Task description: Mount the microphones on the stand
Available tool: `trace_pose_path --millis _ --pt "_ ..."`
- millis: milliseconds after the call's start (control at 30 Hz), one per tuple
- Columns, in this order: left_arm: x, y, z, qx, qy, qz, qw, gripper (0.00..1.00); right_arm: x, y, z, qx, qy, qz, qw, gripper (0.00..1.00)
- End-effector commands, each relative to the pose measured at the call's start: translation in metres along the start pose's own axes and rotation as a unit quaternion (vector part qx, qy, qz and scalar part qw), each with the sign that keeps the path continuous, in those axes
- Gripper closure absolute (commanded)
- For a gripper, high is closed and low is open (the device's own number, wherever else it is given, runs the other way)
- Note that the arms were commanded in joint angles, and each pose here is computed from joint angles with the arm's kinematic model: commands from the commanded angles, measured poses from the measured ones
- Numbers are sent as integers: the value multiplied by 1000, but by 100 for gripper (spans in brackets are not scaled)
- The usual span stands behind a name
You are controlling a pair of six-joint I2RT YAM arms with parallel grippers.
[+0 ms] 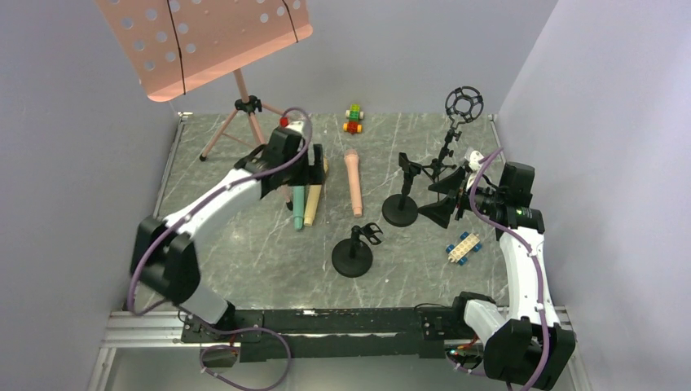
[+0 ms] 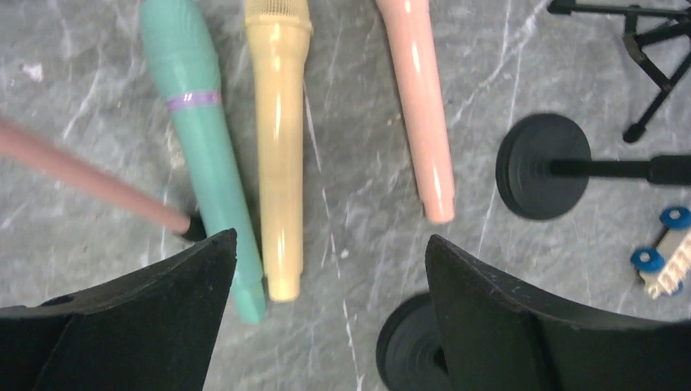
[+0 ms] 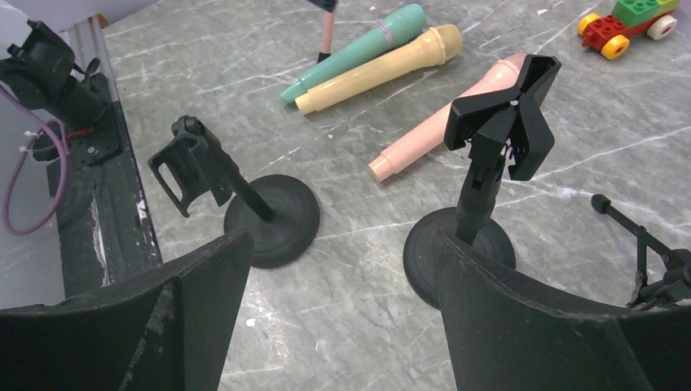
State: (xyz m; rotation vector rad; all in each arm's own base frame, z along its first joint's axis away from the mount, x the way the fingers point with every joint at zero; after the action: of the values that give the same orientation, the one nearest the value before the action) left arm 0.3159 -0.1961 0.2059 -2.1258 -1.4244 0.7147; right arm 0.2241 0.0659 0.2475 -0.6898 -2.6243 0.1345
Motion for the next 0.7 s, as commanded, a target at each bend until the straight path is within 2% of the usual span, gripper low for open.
trace_pose_path --millis 0,133,267,400,533,667 --pt "0 30 -11 64 32 -21 997 11 0 0 -2 -2 -21 -4 1000 15" --pt "0 62 -14 102 89 -12 991 14 0 1 -2 -1 -20 -5 1000 16" --pt "-1 78 -22 117 114 -17 986 10 -1 2 -1 1 -16 -6 1000 15" --pt "-5 88 -26 120 121 -8 985 6 -5 4 2 5 -9 -8 1000 15" --pt "-5 97 -25 113 120 -11 986 7 -10 5 6 14 -6 -8 1000 15" --pt "-1 109 -24 130 122 -32 983 9 -9 5 8 17 -14 -15 1000 15"
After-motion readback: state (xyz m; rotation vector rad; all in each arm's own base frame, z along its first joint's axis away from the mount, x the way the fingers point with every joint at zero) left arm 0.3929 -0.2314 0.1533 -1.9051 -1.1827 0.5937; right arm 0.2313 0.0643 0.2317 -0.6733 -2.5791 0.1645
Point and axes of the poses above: each gripper's point midway between its finger pads, its own y axis out along the fingers, its own x axis along the line the jaws close on, z = x × y, the point moved 5 cm from there along -y, back along the fingers, and after that the axes turned 13 degrees about y, right-handed, at the moved point
